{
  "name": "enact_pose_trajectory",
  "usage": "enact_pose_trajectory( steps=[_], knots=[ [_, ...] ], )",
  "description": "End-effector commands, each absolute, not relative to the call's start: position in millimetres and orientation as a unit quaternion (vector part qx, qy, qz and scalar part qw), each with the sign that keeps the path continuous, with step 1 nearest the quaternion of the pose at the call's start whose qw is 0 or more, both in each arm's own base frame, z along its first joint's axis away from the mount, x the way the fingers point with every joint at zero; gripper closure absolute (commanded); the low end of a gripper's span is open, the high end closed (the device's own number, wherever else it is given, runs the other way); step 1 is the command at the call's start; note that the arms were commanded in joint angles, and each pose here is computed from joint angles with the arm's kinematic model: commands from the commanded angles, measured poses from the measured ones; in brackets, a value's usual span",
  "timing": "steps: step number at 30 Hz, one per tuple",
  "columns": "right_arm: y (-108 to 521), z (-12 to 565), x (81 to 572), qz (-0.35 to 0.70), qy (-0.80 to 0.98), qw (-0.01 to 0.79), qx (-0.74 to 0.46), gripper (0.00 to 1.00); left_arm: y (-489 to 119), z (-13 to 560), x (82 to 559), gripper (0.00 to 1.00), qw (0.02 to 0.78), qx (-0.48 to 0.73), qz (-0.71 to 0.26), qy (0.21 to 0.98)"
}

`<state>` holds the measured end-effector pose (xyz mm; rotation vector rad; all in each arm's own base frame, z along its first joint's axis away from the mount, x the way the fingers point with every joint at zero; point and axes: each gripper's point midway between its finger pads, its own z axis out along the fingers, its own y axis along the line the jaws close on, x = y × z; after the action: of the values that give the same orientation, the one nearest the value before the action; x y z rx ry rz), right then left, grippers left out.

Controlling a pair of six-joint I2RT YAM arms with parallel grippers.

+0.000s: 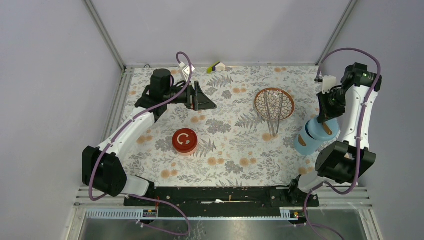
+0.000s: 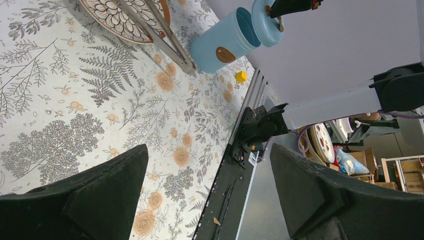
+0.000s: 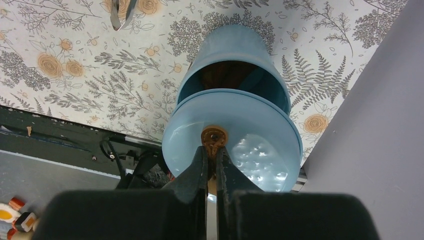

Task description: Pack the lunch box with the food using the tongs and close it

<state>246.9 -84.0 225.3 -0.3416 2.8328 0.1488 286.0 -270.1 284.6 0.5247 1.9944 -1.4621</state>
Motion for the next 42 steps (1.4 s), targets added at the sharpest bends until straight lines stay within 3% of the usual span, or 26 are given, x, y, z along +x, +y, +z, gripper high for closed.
enact_pose_trajectory(
  steps=[1, 28, 33, 36, 38, 42],
  knots=[
    [-83, 220, 242, 0.063, 0.982, 0.127, -0.128, 1.00, -268, 305, 284, 0.01, 0.338, 0.217, -0.547, 0.734],
    [-81, 186, 268, 0.112, 0.979, 0.109, -0.133, 1.00, -268, 291, 288, 0.01, 0.327, 0.207, -0.543, 0.745],
    [-79, 184, 263, 0.119, 0.978, 0.098, -0.138, 0.83, -269, 290, 289, 0.01, 0.324, 0.205, -0.544, 0.746],
    [-77, 195, 262, 0.121, 0.976, 0.104, -0.147, 0.57, -269, 290, 289, 0.01, 0.323, 0.204, -0.544, 0.747],
    [-78, 206, 263, 0.114, 0.975, 0.115, -0.153, 0.46, -270, 290, 289, 0.01, 0.322, 0.205, -0.545, 0.746],
    [-86, 221, 263, 0.081, 0.975, 0.131, -0.161, 0.38, -270, 290, 289, 0.01, 0.322, 0.206, -0.545, 0.746]
  ],
)
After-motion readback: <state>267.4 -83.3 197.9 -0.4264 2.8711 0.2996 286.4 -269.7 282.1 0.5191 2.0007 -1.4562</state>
